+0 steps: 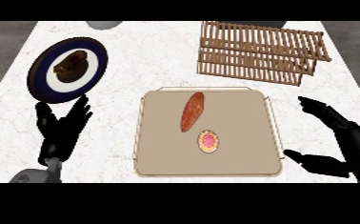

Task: Pick the cupcake from the tray and place it in the tiered shelf

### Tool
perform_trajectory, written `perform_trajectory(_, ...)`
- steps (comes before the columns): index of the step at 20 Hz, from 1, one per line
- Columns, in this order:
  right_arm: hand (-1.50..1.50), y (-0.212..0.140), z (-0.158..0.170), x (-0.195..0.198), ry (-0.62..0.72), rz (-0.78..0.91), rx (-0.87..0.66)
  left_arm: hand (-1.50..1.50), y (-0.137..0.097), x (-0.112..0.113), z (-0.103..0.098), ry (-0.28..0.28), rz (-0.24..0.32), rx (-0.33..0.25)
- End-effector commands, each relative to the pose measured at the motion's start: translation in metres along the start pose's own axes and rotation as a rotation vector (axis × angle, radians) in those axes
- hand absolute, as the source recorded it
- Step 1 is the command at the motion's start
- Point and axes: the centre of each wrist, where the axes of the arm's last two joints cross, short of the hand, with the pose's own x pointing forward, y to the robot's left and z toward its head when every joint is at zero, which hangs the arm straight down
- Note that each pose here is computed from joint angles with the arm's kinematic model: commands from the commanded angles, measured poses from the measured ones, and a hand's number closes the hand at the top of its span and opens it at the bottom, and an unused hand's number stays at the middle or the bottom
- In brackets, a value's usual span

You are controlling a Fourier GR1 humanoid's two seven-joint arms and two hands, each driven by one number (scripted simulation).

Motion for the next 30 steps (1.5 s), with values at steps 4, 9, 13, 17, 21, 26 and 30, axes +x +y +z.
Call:
perform_trajectory(4,-1.5,0.005,0.02,0.046,0.023,0.063,0.198,0.0,-0.005,-0.006,0.005,0.017,-0.002,-0.01)
perform_trajectory(9,-1.5,0.014,0.013,0.117,0.098,0.189,0.244,0.0,0.004,0.0,-0.001,0.013,0.005,-0.017)
perform_trajectory(13,-1.5,0.042,0.01,0.149,0.172,0.229,0.175,0.0,-0.001,-0.005,-0.009,-0.001,-0.009,-0.019)
perform_trajectory(17,-1.5,0.085,-0.004,0.164,0.236,0.269,0.14,0.0,0.004,0.003,0.003,-0.002,-0.007,-0.018)
perform_trajectory(21,-1.5,0.121,-0.016,0.162,0.293,0.372,0.136,0.0,-0.008,-0.002,-0.004,-0.007,0.003,-0.024)
perform_trajectory(26,-1.5,0.137,-0.024,0.142,0.388,0.423,0.217,0.0,-0.009,0.011,0.002,-0.001,-0.003,-0.022)
perform_trajectory(30,-1.5,0.162,-0.026,0.161,0.4,0.485,0.22,0.0,-0.007,0.001,0.0,-0.002,0.0,-0.02)
